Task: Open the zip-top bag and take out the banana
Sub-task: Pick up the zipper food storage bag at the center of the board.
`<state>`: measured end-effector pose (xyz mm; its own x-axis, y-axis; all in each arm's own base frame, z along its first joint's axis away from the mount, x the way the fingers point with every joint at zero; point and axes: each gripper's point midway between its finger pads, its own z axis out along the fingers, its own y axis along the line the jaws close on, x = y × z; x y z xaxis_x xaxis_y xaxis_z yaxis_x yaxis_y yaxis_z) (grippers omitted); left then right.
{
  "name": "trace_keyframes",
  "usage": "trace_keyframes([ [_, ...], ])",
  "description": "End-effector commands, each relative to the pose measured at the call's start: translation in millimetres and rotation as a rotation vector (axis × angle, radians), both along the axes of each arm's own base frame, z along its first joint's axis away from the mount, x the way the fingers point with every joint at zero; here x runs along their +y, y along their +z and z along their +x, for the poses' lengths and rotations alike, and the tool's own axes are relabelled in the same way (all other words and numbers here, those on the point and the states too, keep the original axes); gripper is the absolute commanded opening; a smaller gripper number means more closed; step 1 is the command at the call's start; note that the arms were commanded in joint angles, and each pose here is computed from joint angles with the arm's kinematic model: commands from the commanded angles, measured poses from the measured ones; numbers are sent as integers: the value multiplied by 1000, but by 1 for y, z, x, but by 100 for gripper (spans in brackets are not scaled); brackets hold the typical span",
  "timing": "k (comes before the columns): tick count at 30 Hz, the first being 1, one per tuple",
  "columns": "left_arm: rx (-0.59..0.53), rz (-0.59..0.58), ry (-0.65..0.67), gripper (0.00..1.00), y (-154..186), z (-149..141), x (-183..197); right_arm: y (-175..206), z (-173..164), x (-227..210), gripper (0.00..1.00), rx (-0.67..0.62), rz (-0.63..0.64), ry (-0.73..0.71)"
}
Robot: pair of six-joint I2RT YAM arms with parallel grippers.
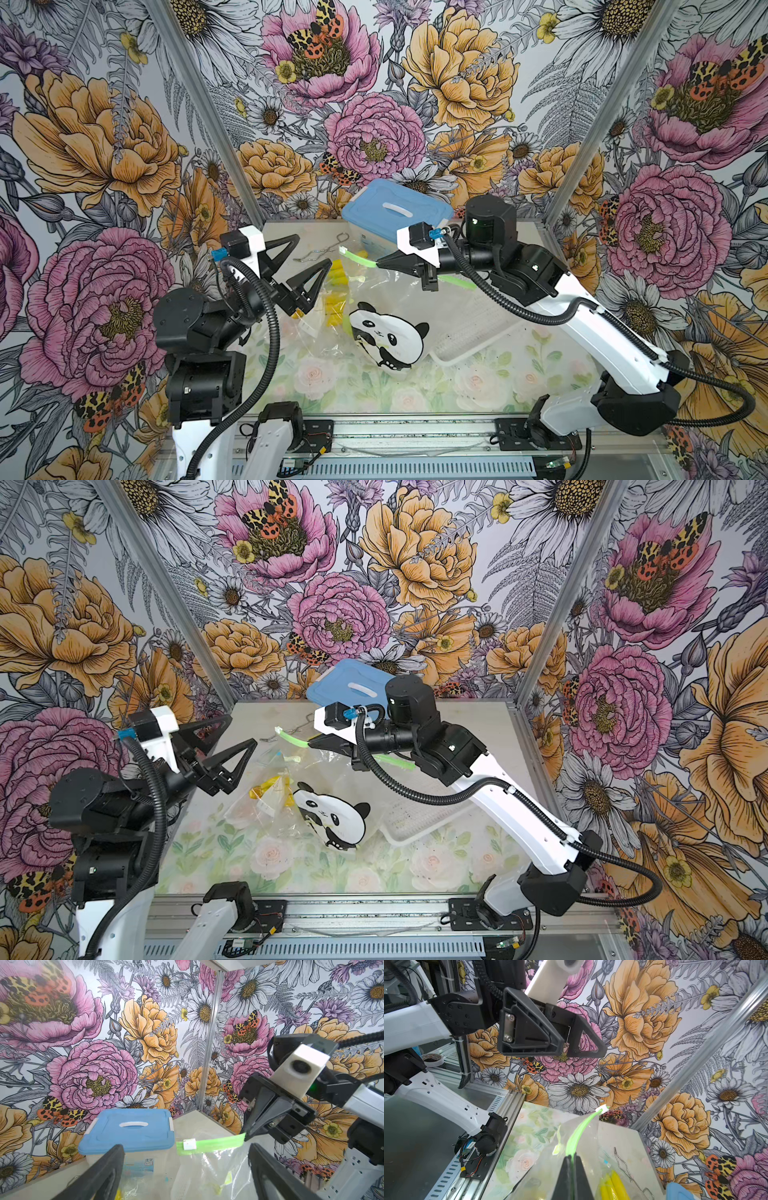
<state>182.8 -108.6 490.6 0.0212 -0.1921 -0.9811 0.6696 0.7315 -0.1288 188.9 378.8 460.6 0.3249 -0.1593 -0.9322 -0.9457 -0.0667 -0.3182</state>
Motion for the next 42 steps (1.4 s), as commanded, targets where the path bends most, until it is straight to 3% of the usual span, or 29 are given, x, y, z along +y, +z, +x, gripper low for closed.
trace_keyframes([
  [1,-19,48,45,95,-3,-8,5,19,-19,6,0,-69,57,113],
  [9,-29,80,-18,95,-10,-19,-5,-24,-11,0,0,-114,-7,124],
  [18,101,104,-305,88,-69,-20,-34,-61,-3,-25,0,-108,-59,91],
  [31,168,158,-466,83,-118,-16,-63,-61,-17,-42,0,-94,-55,61],
  [42,201,205,-565,62,-129,-20,-82,-62,-15,-43,0,-93,-58,38],
])
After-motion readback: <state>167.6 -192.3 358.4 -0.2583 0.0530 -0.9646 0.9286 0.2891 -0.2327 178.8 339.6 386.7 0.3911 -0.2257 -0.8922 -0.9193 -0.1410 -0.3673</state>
